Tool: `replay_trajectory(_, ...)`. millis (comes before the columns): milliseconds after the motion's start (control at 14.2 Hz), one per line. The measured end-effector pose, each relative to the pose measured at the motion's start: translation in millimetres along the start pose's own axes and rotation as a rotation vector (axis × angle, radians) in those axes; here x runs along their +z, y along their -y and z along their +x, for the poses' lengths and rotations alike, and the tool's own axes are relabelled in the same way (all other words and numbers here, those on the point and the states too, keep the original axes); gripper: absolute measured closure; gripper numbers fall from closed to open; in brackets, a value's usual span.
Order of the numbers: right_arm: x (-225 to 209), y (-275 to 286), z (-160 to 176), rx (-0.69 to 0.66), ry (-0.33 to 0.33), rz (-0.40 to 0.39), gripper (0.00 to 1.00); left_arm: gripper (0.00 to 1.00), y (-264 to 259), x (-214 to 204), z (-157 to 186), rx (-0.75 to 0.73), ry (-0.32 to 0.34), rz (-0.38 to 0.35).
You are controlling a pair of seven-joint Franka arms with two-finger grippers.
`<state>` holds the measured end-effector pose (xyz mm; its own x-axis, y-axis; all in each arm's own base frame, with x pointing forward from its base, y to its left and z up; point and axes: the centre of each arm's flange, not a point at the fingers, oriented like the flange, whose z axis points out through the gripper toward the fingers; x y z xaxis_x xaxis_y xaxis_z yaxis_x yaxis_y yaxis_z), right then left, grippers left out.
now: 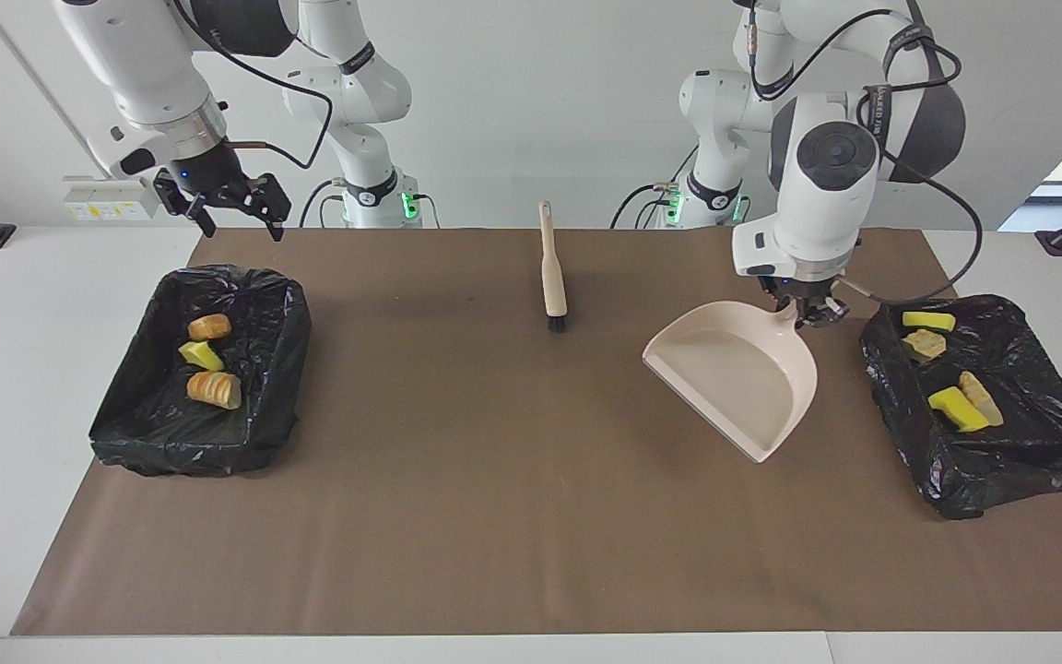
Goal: Sweep and dump trash in bin
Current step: 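Bring the empty dustpan back and set it down with the left gripper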
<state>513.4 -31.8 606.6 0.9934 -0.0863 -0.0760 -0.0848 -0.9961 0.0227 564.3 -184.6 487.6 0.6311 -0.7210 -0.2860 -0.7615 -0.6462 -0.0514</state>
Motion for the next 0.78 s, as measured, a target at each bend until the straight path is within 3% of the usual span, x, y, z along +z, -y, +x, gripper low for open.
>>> replay_trajectory(283,0.5,-22.6,0.2,0.041,0.001,0.008,0.0,0.69,-71.3,17.2,73.3,-0.261,0.011,-0.056)
replay_trajectory(565,1.6,-30.4,-1.0,0.055,0.012,0.01,0.0,0.69,-98.5,18.0,135.3,-0.435,-0.013,-0.057)
replay_trajectory(777,-0.6,-24.8,1.1,0.045,-0.008,0.009,0.0,0.69,-123.2,43.5,182.1,-0.491,0.004,-0.06)
